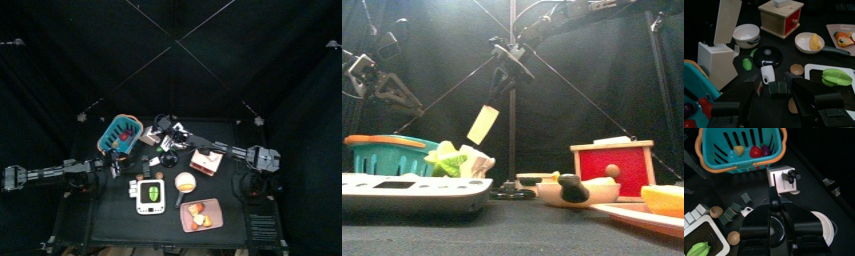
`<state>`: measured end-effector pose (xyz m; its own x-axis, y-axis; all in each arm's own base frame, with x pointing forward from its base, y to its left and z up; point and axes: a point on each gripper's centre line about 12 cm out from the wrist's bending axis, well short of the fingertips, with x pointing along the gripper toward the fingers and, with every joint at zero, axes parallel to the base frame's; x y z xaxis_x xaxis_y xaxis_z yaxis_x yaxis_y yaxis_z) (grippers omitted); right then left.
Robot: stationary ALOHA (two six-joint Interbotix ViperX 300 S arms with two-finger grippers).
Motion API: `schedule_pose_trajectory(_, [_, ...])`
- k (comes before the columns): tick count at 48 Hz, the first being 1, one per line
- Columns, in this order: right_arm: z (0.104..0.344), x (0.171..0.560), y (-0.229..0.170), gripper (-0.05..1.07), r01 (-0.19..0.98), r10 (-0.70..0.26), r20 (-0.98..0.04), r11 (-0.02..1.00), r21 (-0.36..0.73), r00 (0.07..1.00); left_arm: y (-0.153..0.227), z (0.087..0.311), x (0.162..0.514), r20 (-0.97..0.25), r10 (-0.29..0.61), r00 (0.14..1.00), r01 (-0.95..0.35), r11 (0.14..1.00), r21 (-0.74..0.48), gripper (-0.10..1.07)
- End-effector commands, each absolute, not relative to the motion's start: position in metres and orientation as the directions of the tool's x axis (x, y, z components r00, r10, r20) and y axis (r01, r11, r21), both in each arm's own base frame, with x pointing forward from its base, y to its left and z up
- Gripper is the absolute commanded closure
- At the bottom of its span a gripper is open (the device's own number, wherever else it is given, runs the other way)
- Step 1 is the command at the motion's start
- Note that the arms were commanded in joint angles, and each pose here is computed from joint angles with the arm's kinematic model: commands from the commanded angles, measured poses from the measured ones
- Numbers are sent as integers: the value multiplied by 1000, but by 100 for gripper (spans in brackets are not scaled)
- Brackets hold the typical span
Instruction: Pull out cleaver
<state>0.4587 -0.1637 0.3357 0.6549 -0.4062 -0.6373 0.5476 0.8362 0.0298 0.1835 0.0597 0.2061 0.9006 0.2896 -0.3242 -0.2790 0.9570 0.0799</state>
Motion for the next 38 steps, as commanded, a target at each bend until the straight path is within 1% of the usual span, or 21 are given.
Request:
schedule_pose_trajectory(1, [368, 447, -158, 59, 537, -414, -573, 842, 54, 707, 61, 211, 186, -311, 292, 904, -282, 956, 79, 13])
schedule_pose_trajectory(14, [369, 437, -141, 59, 507, -389, -545, 858, 78, 742, 61, 211, 185, -311, 293, 904, -283, 956, 80, 13])
schedule_pose_trajectory(24, [372, 427, -132, 59, 465, -365, -472, 879, 110, 802, 61, 211, 186, -311, 292, 904, -281, 956, 80, 13])
schedule_pose_trajectory(32, [366, 423, -129, 59, 445, -354, -446, 888, 115, 822, 61, 211, 186, -311, 292, 904, -281, 956, 80, 13])
schedule_pose_trajectory(38, [360, 418, -125, 59, 430, -344, -438, 896, 111, 831, 61, 217, 188, -283, 293, 913, -281, 956, 82, 13])
